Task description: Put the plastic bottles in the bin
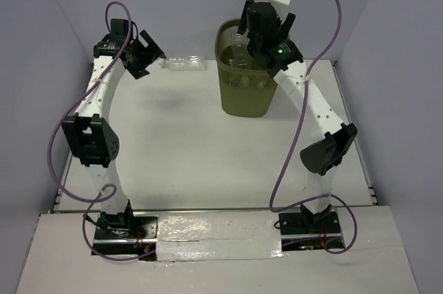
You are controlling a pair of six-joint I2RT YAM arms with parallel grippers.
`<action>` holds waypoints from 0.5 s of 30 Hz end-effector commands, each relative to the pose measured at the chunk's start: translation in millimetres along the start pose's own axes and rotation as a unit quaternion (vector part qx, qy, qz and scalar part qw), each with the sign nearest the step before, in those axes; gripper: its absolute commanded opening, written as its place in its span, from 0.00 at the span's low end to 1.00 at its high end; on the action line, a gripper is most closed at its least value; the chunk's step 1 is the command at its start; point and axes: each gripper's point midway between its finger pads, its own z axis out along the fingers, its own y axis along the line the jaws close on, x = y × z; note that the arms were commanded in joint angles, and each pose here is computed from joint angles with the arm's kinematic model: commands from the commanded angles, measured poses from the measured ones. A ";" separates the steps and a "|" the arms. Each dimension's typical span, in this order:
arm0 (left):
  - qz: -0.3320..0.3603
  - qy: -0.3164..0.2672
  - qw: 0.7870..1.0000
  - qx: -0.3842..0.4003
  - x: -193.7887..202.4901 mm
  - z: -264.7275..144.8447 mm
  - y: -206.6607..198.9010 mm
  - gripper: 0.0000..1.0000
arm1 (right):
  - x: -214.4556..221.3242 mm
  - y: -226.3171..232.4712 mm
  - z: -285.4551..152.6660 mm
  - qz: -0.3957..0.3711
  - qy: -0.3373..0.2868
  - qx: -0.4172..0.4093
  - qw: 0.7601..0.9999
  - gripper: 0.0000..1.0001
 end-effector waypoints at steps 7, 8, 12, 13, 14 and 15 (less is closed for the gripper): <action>-0.060 0.010 0.993 0.099 -46.0 88.8 -9.3 0.98 | -80.2 -31.2 -72.5 0.048 -0.040 -0.049 0.997 1.00; -0.084 0.013 0.991 0.105 -46.8 95.7 -10.2 0.98 | -80.0 -34.1 -77.0 0.048 -0.037 -0.053 0.997 1.00; -0.147 0.015 0.981 0.129 -47.8 127.9 -20.2 0.97 | -63.4 -45.0 -93.9 0.035 -0.004 -0.068 0.997 1.00; -0.175 0.011 0.976 0.129 -48.0 142.5 -20.5 0.97 | -64.7 -48.3 -100.4 0.038 -0.002 -0.072 0.997 1.00; -0.187 0.006 0.973 0.132 -50.0 147.4 -24.7 0.97 | -61.8 -49.6 -103.3 0.038 0.005 -0.075 0.996 1.00; -0.198 0.007 0.971 0.133 -47.8 155.6 -27.0 0.97 | -55.8 -51.3 -108.5 0.034 0.017 -0.078 0.996 1.00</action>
